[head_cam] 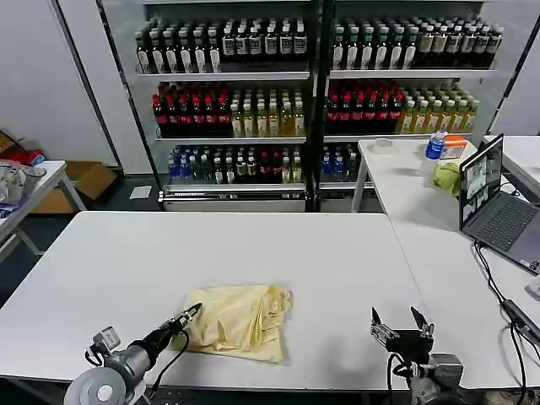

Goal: Fold and organize the clothes.

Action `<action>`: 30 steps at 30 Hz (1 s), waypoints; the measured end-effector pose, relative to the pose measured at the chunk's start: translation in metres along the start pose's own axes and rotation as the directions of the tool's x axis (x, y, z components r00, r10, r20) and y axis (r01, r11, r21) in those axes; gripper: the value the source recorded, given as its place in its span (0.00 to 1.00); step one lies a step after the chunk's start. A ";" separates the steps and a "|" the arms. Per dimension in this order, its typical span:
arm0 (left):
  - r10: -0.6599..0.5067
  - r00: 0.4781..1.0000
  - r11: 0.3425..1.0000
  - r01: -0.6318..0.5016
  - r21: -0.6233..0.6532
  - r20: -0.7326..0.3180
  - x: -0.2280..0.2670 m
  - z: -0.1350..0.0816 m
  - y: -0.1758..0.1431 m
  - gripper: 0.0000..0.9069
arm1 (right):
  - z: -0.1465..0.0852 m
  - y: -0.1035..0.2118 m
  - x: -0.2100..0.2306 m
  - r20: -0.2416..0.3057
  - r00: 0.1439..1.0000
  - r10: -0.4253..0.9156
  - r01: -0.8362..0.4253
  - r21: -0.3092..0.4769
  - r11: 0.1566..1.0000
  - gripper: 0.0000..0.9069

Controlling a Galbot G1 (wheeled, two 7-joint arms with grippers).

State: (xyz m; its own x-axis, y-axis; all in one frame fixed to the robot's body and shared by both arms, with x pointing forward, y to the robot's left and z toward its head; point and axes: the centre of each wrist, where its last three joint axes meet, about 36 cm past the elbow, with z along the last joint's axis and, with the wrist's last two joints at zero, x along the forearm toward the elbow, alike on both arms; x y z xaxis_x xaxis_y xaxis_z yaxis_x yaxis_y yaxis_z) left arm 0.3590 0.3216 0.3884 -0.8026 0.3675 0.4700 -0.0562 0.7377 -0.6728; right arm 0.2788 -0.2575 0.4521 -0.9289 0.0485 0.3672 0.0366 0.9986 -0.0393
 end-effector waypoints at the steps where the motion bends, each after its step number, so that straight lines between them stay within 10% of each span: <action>1: 0.003 1.000 1.000 -0.003 0.008 -0.001 0.000 0.000 0.001 0.01 | 0.000 0.000 0.000 0.000 1.000 0.001 -0.001 0.000 1.000 1.00; 19: 0.064 0.996 0.988 -0.072 0.140 0.065 0.017 -0.023 0.003 0.01 | -0.004 -0.002 0.009 0.005 1.000 0.013 -0.013 -0.008 1.000 1.00; 30: -0.036 0.967 0.998 0.024 0.054 0.253 0.083 -0.111 0.018 0.01 | -0.008 -0.001 0.009 0.016 1.000 0.000 0.001 -0.012 1.000 1.00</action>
State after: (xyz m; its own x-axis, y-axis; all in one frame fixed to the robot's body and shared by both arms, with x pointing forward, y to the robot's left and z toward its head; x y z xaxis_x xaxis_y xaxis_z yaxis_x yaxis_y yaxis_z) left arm 0.3578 0.4282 0.4787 -0.9241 0.1851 0.3344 -0.1070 0.7146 -0.6913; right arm 0.2732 -0.2577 0.4624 -0.9346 0.0477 0.3526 0.0405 0.9988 -0.0279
